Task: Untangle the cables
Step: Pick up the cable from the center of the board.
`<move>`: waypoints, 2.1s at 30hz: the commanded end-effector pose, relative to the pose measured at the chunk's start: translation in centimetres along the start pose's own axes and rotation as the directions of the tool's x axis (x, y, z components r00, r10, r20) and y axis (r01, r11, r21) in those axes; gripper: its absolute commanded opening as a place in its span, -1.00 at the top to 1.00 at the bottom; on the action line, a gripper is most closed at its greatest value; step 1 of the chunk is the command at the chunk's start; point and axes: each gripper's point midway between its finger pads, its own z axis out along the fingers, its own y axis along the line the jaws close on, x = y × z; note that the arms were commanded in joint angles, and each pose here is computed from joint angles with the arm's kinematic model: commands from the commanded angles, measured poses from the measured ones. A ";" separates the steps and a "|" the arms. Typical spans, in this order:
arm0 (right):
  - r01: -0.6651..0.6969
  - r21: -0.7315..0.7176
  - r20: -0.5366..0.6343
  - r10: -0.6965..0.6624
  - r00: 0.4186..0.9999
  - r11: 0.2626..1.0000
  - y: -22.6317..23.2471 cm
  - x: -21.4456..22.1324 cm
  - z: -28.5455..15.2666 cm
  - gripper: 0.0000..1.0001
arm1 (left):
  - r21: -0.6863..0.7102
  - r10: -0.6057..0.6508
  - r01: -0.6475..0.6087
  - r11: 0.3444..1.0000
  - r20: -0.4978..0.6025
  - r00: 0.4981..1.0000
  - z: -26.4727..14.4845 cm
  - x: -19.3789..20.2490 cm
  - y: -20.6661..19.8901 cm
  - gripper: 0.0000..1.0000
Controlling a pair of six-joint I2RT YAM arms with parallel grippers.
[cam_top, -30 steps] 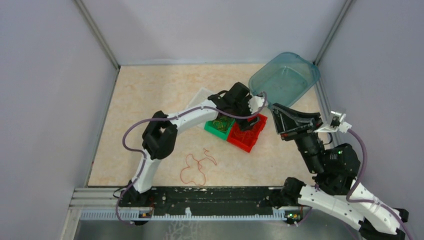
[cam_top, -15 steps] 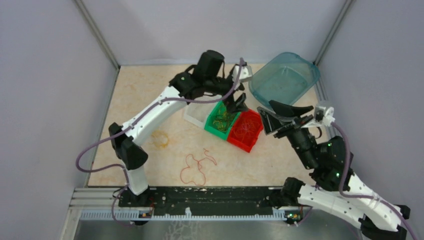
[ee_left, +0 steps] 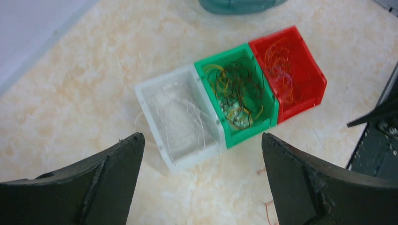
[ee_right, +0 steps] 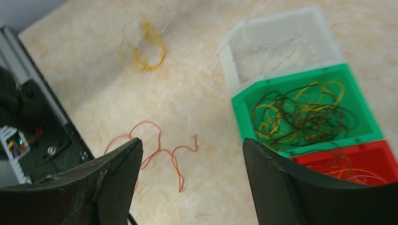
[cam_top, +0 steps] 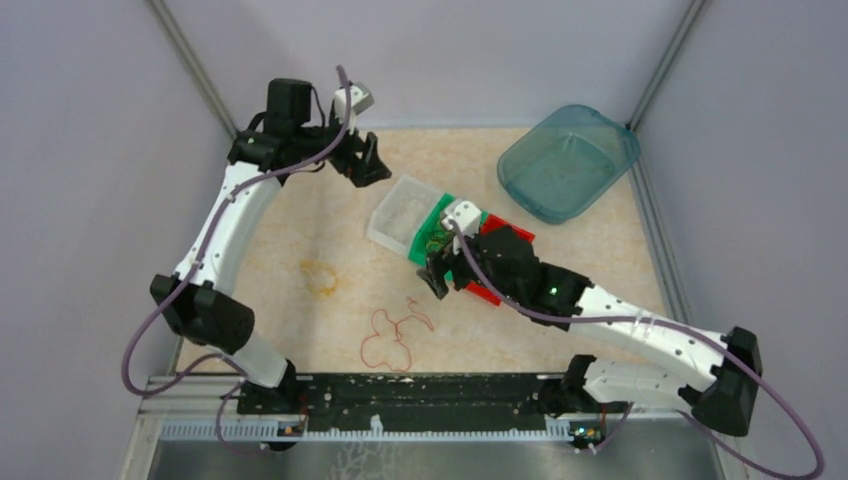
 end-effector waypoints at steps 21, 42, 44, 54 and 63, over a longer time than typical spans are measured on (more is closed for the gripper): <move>-0.010 -0.305 -0.387 -0.115 0.915 0.952 7.1 19.0 6.9 -0.54 | -0.094 -0.185 0.164 0.982 -0.292 0.938 -11.3 24.9 5.4 -0.93; 0.060 -0.178 -0.243 -0.103 0.965 0.982 4.8 16.0 7.3 1.00 | -0.141 -0.227 0.188 0.972 -0.359 0.906 -9.3 32.5 5.2 -0.72; 0.071 -0.160 -0.208 -0.104 0.973 0.985 4.5 14.4 6.8 1.00 | -0.152 -0.235 0.192 0.969 -0.349 0.907 -9.2 32.4 5.5 -0.66; 0.061 -0.040 0.029 -0.060 0.998 0.997 0.1 1.7 2.3 1.00 | -0.151 -0.236 0.198 0.968 -0.304 0.923 -9.1 30.6 6.0 -0.42; 0.070 0.062 0.318 -0.086 0.944 0.996 -3.4 -14.3 -5.6 1.00 | -0.132 -0.251 0.222 0.966 -0.292 0.923 -8.8 30.6 5.4 -0.42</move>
